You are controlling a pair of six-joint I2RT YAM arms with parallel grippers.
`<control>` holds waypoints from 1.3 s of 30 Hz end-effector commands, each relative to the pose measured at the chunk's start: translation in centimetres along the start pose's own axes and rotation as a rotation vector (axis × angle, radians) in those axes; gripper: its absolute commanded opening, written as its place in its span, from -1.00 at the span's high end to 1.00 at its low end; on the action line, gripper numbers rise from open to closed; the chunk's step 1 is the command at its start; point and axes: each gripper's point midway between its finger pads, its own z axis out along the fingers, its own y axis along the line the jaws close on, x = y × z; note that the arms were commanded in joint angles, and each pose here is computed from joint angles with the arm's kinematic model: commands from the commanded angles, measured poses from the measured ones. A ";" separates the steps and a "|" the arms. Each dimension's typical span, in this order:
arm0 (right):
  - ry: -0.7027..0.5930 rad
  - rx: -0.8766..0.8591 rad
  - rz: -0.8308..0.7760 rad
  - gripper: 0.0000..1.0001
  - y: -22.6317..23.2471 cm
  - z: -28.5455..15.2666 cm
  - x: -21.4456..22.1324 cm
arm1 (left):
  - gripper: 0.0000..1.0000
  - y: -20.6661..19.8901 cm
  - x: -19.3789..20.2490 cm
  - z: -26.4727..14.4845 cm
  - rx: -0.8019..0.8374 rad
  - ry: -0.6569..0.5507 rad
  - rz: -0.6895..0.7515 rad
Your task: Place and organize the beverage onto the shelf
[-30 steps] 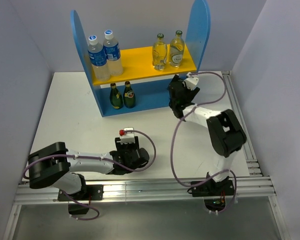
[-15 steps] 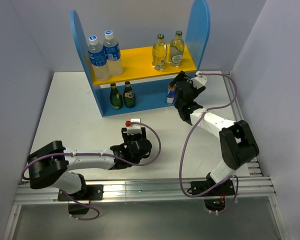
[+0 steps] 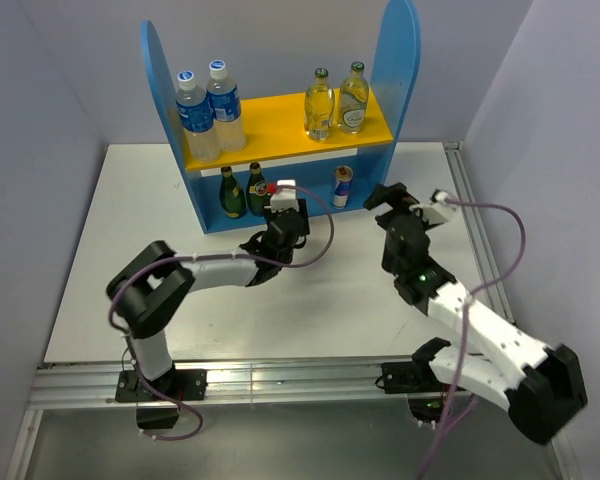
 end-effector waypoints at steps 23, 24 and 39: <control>-0.011 -0.019 0.017 -0.94 -5.7 -5.9 -1.6 | 0.99 -8.1 -2.1 12.0 0.115 -0.147 -0.015; -0.010 -0.021 0.018 -0.94 -5.6 -5.9 -1.6 | 0.99 -8.1 -2.4 12.2 0.112 -0.154 -0.018; 0.003 -0.039 0.018 -0.93 -5.5 -5.9 -1.0 | 0.80 -7.8 -0.7 15.2 0.062 -0.137 -0.012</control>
